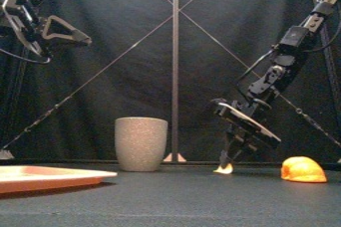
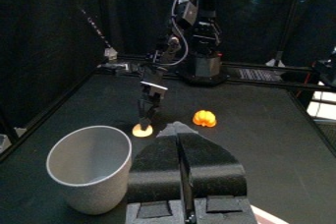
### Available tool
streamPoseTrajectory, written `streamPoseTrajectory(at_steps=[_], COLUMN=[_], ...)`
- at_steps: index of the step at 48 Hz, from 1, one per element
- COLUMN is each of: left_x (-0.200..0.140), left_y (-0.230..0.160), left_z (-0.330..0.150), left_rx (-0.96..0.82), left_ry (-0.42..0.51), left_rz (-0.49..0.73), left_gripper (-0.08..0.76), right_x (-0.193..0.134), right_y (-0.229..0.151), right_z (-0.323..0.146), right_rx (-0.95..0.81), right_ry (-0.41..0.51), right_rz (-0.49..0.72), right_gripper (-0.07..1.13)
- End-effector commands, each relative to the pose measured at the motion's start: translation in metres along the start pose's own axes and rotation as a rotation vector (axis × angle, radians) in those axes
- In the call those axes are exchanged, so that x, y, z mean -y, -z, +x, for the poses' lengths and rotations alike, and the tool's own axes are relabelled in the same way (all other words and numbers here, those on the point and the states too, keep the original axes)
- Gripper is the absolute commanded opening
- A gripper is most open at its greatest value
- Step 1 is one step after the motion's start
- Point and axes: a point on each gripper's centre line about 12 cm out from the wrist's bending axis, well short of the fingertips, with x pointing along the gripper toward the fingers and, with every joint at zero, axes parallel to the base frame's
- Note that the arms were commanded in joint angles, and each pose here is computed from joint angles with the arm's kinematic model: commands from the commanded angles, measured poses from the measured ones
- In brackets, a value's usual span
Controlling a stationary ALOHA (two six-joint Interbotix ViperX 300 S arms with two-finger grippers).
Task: Pick the chip then place it in the grey bowl
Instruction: Place chip in the grey bowl
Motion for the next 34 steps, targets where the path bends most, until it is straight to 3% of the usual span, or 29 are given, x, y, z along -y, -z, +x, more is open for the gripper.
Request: streamPoseTrajectory(at_steps=[1, 20, 25, 34], left_x=[-0.001, -0.001, -0.001, -0.001], left_y=[-0.006, -0.005, -0.005, -0.003], left_z=[0.001, 0.001, 0.001, 0.000], left_rx=[0.020, 0.020, 0.025, 0.022], left_ry=[-0.006, -0.006, -0.008, -0.007], left_rz=[0.001, 0.001, 0.000, 0.001], left_gripper=[0.097, 0.097, 0.097, 0.097], right_x=[-0.028, -0.149, -0.165, -0.165], right_y=[-0.011, -0.066, -0.077, -0.083], right_z=[-0.011, -0.053, -0.049, -0.020], right_rx=[0.044, 0.288, 0.350, 0.353], right_ry=[-0.077, -0.375, -0.423, -0.412], right_rz=[-0.046, -0.328, -0.371, -0.353], right_gripper=[0.48, 0.48, 0.48, 0.49])
